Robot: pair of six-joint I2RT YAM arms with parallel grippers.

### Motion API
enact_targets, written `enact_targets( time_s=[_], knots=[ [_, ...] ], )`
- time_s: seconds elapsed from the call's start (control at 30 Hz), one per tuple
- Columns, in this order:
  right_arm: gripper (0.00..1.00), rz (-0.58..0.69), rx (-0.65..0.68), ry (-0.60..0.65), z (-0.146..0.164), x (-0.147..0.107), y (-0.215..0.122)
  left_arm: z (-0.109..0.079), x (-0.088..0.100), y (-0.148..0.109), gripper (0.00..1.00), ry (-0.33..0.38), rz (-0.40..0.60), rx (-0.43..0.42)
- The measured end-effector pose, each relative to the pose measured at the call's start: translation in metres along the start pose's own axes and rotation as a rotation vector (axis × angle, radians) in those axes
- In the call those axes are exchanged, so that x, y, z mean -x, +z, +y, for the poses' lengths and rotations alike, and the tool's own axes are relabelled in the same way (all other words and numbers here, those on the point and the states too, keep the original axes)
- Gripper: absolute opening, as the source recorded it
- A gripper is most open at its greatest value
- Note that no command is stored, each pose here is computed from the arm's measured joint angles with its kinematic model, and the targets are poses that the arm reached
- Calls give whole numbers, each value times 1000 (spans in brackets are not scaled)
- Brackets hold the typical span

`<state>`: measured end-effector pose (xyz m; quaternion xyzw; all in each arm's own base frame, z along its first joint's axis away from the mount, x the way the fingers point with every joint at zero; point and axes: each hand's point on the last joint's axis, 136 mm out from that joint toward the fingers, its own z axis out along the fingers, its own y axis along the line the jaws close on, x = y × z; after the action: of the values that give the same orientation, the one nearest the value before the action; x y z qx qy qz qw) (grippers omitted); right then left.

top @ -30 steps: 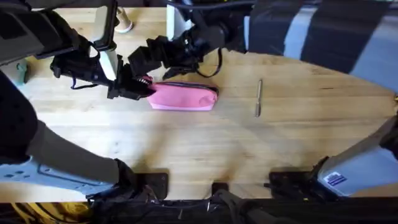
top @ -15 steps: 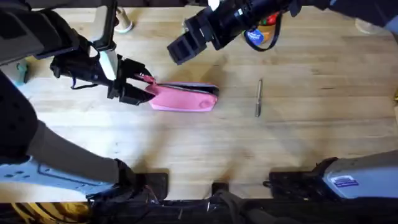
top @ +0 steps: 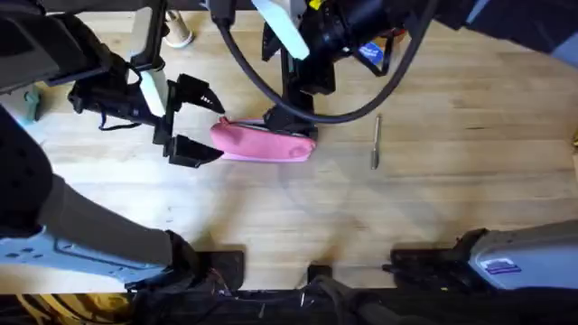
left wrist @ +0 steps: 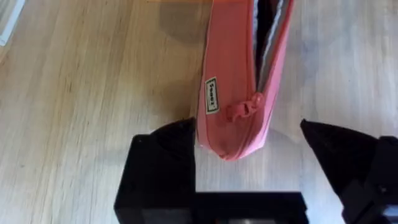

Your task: Unzip the bag, pick up the pens from the table one at a time and place them inside, then zip the bag closed.

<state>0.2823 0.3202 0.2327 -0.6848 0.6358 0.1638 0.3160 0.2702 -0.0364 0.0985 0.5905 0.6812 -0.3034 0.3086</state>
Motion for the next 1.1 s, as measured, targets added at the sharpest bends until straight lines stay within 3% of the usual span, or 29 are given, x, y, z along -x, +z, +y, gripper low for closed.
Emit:
enact_targets(
  time_s=[0.23,0.27,0.47,0.8,1.1],
  knots=[
    [996,1,1,-82,0,0,0,8,6,-31,993,-55,-6,45],
    [919,1,1,-90,0,0,0,9,7,-36,993,-61,-6,53],
    [76,15,17,2,4,-4,0,4,6,-43,994,-45,13,35],
    [35,133,121,239,16,-36,38,6,0,-44,993,13,46,37],
    [35,177,195,319,24,-53,68,9,-1,-44,993,30,51,46]
  ],
)
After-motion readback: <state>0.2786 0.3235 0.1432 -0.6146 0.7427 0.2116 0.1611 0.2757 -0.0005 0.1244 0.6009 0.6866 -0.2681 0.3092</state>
